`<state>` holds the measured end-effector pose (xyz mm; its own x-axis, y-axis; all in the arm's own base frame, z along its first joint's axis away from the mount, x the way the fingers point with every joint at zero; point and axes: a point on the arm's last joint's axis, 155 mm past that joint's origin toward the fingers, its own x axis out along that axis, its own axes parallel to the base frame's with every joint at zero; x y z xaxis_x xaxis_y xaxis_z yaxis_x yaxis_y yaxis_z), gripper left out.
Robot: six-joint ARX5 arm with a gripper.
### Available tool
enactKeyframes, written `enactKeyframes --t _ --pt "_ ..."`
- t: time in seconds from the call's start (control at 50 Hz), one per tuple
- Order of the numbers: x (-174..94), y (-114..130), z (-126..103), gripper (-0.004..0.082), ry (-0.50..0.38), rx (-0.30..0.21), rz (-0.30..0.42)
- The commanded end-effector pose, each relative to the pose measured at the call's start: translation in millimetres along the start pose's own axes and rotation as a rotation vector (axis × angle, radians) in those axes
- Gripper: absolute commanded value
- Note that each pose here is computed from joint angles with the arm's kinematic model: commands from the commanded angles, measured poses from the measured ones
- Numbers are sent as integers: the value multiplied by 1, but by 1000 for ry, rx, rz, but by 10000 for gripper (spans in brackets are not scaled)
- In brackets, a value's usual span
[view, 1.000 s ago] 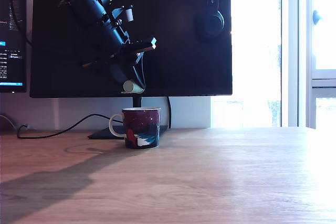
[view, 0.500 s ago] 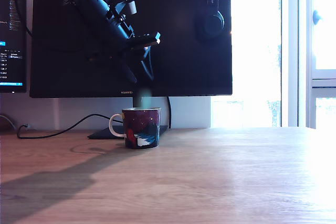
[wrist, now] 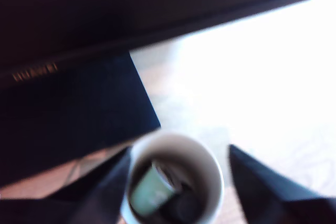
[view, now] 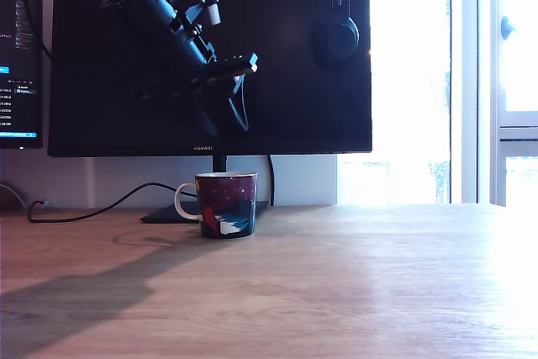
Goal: Pick up the coffee capsules from the table one by one and drop them inside the nearest coffee cup
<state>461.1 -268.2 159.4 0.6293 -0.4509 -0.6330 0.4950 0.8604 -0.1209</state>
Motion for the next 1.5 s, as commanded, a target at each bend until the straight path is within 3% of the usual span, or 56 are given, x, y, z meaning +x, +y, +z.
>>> enactKeyframes --t 0.0,0.34,0.5,0.84,1.14,1.48 --pt "-9 -10 13 -11 -34 17 -14" --pt "-55 -13 25 -19 -47 23 3" --pt "-79 -10 28 -19 -98 24 9" --pt "-129 29 -42 -19 -170 -22 79" --pt "-183 52 -73 -19 -291 -69 135" --pt "-219 72 -121 -20 -405 -180 206"
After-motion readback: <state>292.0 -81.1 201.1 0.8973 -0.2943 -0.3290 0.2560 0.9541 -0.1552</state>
